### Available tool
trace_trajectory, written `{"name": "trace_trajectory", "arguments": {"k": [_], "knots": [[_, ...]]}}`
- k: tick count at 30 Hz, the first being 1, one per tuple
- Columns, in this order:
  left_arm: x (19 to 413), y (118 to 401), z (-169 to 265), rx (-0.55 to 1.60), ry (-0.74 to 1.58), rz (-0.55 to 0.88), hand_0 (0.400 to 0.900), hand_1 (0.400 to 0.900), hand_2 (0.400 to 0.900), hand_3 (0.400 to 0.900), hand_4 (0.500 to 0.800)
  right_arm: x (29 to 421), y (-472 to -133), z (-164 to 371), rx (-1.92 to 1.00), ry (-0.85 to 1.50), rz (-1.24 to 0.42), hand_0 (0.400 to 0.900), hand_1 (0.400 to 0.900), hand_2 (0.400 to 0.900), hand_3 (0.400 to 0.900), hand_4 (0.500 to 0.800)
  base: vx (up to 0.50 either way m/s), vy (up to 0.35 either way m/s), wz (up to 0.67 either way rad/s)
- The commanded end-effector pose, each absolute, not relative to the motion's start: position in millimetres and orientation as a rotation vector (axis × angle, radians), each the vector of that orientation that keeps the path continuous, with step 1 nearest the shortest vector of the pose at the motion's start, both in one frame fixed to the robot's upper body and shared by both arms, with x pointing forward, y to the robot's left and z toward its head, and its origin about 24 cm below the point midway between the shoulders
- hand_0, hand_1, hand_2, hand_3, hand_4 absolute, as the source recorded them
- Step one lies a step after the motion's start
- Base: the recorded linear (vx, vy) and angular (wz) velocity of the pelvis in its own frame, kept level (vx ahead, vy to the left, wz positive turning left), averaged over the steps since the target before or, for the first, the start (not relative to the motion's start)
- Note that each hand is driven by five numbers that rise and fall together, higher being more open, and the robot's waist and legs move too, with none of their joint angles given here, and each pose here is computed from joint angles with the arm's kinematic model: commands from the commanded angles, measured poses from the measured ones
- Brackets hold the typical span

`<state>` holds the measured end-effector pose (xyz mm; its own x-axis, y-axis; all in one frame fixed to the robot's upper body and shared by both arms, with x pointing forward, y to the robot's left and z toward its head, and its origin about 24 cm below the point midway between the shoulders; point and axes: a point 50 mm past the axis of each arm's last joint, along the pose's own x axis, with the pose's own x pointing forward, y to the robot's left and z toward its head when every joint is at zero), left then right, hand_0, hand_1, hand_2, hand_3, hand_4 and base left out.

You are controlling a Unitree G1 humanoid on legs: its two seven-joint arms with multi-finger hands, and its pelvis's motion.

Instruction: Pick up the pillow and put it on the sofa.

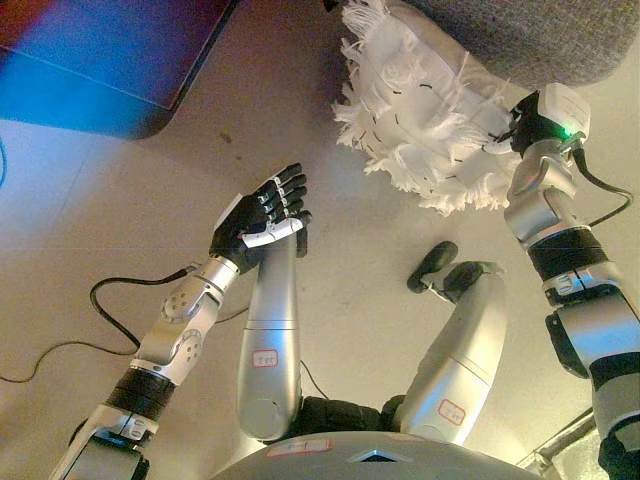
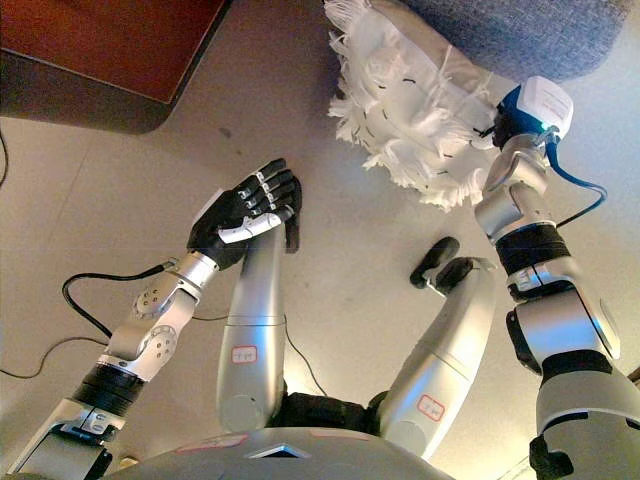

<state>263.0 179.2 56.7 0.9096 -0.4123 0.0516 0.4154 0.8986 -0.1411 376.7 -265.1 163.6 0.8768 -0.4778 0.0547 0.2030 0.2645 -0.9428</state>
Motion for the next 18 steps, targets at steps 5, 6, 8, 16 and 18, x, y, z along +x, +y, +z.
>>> {"name": "trace_trajectory", "arguments": {"k": [5, 6, 8, 16, 18], "knots": [[266.4, 166.7, 88.9, -0.265, -0.252, -0.373, 0.900, 0.900, 0.900, 0.900, 0.800, 369.7, -267.2, 231.3, -1.171, -0.166, -0.687, 0.400, 0.400, 0.400, 0.400, 0.500, -0.001, -0.015, -0.03], [267.2, 168.7, 89.3, -0.270, -0.257, -0.349, 0.900, 0.900, 0.900, 0.900, 0.800, 366.9, -264.4, 231.9, -1.164, -0.199, -0.687, 0.400, 0.400, 0.400, 0.400, 0.500, 0.009, -0.039, -0.08], [269.0, 173.4, 90.8, -0.272, -0.275, -0.289, 0.900, 0.900, 0.900, 0.900, 0.800, 359.9, -257.7, 231.6, -1.150, -0.277, -0.685, 0.400, 0.400, 0.400, 0.400, 0.500, 0.011, -0.052, -0.07], [274.0, 188.6, 94.7, -0.230, -0.306, -0.114, 0.900, 0.900, 0.900, 0.900, 0.800, 325.3, -229.8, 217.7, -1.067, -0.550, -0.630, 0.400, 0.400, 0.400, 0.400, 0.500, 0.023, -0.072, -0.01], [274.8, 191.7, 93.3, -0.228, -0.298, -0.066, 0.900, 0.900, 0.900, 0.900, 0.800, 316.7, -225.5, 215.5, -1.041, -0.597, -0.604, 0.400, 0.400, 0.400, 0.400, 0.500, 0.075, -0.024, -0.04]]}}
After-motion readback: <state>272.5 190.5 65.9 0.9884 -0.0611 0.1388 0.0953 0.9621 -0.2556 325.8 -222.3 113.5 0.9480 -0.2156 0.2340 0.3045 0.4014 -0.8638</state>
